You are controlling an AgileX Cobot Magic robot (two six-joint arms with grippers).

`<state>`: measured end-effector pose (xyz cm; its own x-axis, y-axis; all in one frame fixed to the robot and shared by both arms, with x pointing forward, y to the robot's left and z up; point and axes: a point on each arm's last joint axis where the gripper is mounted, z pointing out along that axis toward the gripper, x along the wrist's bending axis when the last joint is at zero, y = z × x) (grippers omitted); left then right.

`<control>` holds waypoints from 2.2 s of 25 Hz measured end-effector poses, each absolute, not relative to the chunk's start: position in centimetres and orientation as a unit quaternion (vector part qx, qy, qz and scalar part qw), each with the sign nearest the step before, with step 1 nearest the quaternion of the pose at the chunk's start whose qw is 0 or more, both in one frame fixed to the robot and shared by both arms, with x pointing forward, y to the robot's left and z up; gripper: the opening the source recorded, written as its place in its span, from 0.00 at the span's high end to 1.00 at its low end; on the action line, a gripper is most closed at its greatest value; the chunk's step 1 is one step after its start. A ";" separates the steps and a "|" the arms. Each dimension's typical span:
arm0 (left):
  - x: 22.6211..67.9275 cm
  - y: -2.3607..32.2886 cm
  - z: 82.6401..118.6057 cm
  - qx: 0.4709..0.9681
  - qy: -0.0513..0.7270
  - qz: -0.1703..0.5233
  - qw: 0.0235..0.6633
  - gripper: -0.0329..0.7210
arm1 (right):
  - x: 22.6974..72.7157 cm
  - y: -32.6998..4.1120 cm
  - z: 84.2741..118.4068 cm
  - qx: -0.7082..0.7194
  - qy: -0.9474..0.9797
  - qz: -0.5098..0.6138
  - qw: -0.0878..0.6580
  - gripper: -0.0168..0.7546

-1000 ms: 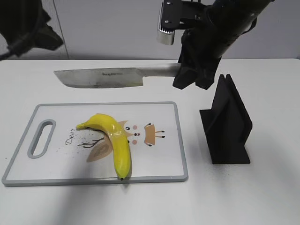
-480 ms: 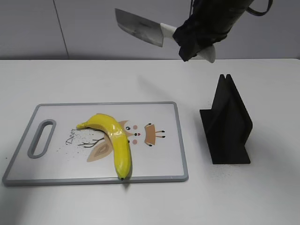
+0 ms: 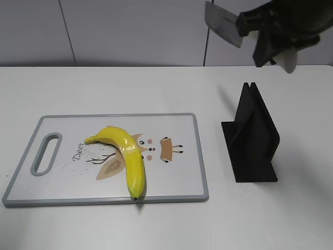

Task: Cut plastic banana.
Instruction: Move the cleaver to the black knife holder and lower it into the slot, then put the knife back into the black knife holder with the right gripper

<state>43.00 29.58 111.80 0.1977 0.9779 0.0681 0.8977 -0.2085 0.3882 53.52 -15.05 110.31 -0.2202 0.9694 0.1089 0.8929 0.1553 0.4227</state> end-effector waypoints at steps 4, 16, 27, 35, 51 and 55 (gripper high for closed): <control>38.3 29.7 111.6 0.756 0.611 0.177 0.155 0.23 | 51.0 -17.0 109.9 0.665 0.709 0.204 0.115 0.73; 27.1 30.0 107.4 0.720 0.589 0.275 0.244 0.24 | 48.9 -18.2 106.2 0.703 0.676 0.192 0.105 0.73; 22.8 29.7 105.0 0.665 0.557 0.353 0.351 0.24 | 48.2 -18.4 103.5 0.707 0.679 0.175 0.092 0.73; 23.3 29.7 104.8 0.658 0.553 0.362 0.360 0.24 | 48.0 -18.4 101.5 0.709 0.681 0.162 0.082 0.73; 23.3 29.7 104.8 0.658 0.553 0.362 0.360 0.24 | 47.1 -18.8 103.8 0.703 0.673 0.210 0.096 0.73; 23.3 29.7 104.8 0.658 0.553 0.362 0.360 0.24 | 47.1 -18.8 103.8 0.703 0.673 0.209 0.095 0.73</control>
<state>23.30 29.70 104.81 0.1257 0.9890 0.0776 0.4671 -0.1280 0.8749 47.11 -18.79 103.79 0.0062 0.9861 0.1658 0.9061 -0.0757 0.4162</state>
